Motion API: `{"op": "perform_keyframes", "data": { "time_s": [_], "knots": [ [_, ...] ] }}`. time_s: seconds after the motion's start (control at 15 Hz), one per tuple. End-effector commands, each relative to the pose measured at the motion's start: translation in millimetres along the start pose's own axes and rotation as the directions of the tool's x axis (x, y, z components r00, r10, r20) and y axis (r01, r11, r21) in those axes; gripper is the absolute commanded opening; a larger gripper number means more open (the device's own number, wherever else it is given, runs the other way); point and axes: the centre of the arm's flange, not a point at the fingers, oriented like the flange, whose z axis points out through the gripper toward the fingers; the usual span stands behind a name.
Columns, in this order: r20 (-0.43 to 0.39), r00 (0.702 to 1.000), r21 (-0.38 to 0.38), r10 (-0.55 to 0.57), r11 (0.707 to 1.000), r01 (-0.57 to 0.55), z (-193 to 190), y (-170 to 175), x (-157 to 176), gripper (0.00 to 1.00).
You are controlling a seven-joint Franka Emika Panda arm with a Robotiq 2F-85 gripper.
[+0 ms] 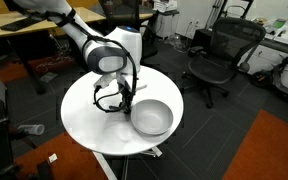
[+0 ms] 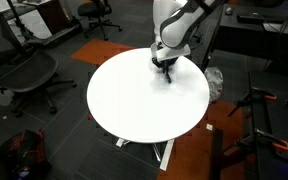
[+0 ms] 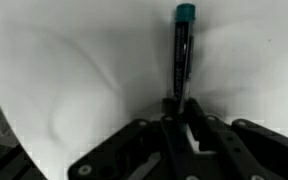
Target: Put the pens in the grey bowl
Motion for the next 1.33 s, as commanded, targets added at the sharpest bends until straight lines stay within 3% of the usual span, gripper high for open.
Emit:
{"op": "perform_keyframes", "data": {
  "time_s": [0.0, 0.6, 0.93, 1.27],
  "knots": [
    [0.000, 1.000, 0.015, -0.031, 0.999, 0.031, -32, 3, -17, 0.05],
    [-0.050, 0.999, 0.103, 0.007, 0.995, -0.002, -113, 29, -20, 0.05],
    [-0.063, 0.995, 0.148, 0.074, 0.987, -0.064, -148, 41, 3, 0.05],
    [-0.064, 0.991, 0.142, 0.118, 0.984, -0.108, -161, 43, 37, 0.05]
  ]
}}
